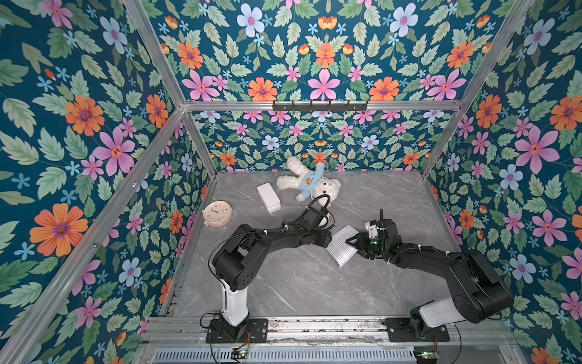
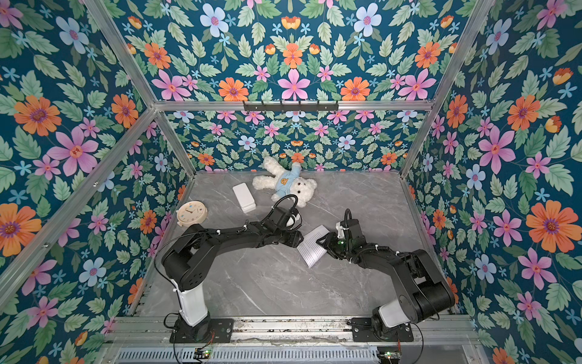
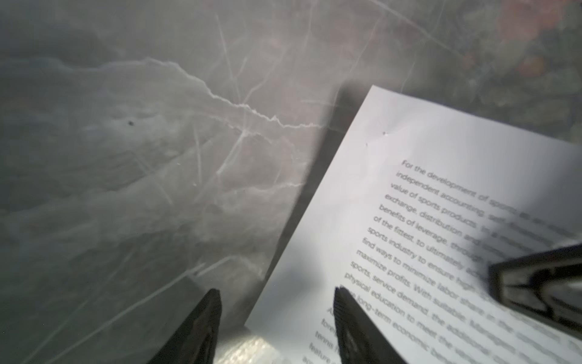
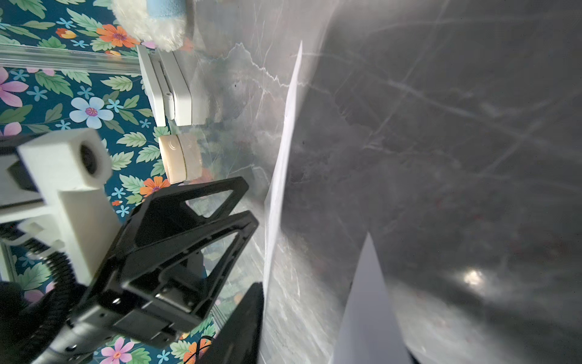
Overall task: Fold the rectangular paper in half along the long edge
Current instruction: Pick up the paper from the center of the board.
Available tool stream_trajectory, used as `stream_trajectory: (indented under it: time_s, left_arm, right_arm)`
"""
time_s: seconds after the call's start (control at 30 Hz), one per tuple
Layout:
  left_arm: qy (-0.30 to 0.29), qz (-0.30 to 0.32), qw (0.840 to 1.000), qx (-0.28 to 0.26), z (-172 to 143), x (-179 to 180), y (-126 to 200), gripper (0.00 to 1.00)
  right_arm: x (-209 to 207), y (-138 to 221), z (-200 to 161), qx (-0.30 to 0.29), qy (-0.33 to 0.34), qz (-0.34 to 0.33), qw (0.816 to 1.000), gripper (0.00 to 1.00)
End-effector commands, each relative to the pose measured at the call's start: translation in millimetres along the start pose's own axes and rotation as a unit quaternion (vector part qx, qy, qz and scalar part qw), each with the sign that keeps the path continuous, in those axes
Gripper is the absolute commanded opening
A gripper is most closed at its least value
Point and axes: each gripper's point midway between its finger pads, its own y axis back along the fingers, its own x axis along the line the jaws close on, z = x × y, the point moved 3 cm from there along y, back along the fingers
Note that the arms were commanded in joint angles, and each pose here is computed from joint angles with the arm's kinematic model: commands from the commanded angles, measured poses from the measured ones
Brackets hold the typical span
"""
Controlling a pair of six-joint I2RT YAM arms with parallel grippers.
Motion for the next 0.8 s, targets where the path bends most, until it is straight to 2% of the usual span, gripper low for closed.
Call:
stream_trajectory:
  time_s: [0.0,0.1,0.17,0.27,0.37,0.43,0.53,0.67,0.77]
  left_arm:
    - [0.008,0.065,0.997,-0.049,15.0,18.2,18.6,0.68]
    - [0.028,0.103,0.989,-0.100,22.6,29.4,41.4,0.73]
    - [0.043,0.107,0.984,-0.139,26.3,32.0,56.5,0.74]
    - [0.058,0.069,0.975,-0.205,30.0,24.5,77.2,0.79]
    - [0.088,-0.013,0.961,-0.262,36.4,7.3,93.6,0.93]
    - [0.116,-0.087,0.942,-0.303,41.8,-7.6,104.5,0.99]
    - [0.186,-0.189,0.898,-0.351,45.4,-19.8,117.7,0.99]
    - [0.266,-0.288,0.849,-0.354,52.6,-32.5,123.2,0.99]
    - [0.306,-0.346,0.814,-0.353,60.3,-40.3,129.3,0.99]
  right_arm:
    - [6.2,3.5,3.0,-0.011,0.015,0.007,1.000,0.46]
    - [12.5,7.2,5.6,-0.020,0.029,0.014,0.999,0.43]
    - [17.0,9.5,8.6,-0.027,0.038,0.020,0.999,0.42]
    - [26.3,14.3,15.0,-0.046,0.053,0.033,0.997,0.42]
    - [40.4,20.7,21.9,-0.066,0.074,0.053,0.994,0.42]
    - [50.8,25.8,26.5,-0.077,0.087,0.065,0.991,0.42]
    - [68.1,36.8,33.8,-0.104,0.104,0.085,0.986,0.42]
    - [89.6,55.3,41.8,-0.149,0.125,0.115,0.974,0.42]
    - [101.6,67.6,46.8,-0.179,0.137,0.132,0.965,0.42]
